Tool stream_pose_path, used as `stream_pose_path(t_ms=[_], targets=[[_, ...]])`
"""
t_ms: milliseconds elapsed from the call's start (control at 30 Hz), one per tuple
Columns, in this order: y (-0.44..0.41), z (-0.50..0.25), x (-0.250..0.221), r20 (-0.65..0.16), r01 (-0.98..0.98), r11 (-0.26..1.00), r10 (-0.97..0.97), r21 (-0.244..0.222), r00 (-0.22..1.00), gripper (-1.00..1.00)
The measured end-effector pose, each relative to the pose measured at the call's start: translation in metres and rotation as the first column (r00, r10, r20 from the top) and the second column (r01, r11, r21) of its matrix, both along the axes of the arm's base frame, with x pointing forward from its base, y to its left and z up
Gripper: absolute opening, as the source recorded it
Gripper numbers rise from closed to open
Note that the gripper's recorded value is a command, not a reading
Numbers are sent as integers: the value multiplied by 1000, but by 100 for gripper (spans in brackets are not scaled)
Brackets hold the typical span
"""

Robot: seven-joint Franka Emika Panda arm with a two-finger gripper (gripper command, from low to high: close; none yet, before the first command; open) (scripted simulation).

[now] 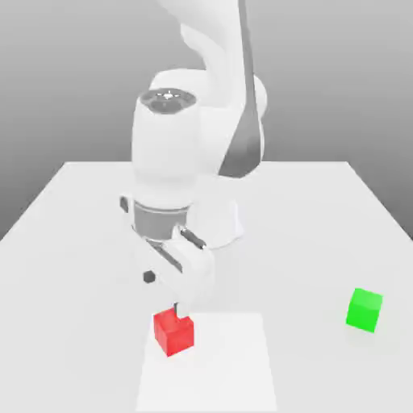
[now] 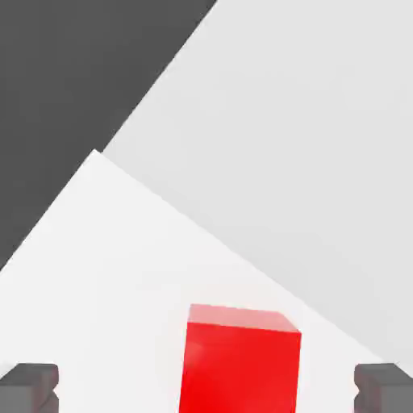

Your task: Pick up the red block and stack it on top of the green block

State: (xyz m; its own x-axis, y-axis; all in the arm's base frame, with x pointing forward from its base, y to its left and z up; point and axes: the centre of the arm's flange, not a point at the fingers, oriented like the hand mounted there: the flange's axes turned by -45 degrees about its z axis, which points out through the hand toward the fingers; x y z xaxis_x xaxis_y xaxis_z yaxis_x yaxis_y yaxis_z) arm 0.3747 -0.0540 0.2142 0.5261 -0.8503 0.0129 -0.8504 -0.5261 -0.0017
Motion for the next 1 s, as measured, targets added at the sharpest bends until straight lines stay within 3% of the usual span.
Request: stream_pose_path(t_ms=[600,633,1000], targets=[[0,-69,-3,-4,20,1000,-19,11,1000,0],[0,-71,-4,-6,19,1000,-19,11,1000,-100],[0,-52,3,7,23,1000,-23,12,1000,-100]])
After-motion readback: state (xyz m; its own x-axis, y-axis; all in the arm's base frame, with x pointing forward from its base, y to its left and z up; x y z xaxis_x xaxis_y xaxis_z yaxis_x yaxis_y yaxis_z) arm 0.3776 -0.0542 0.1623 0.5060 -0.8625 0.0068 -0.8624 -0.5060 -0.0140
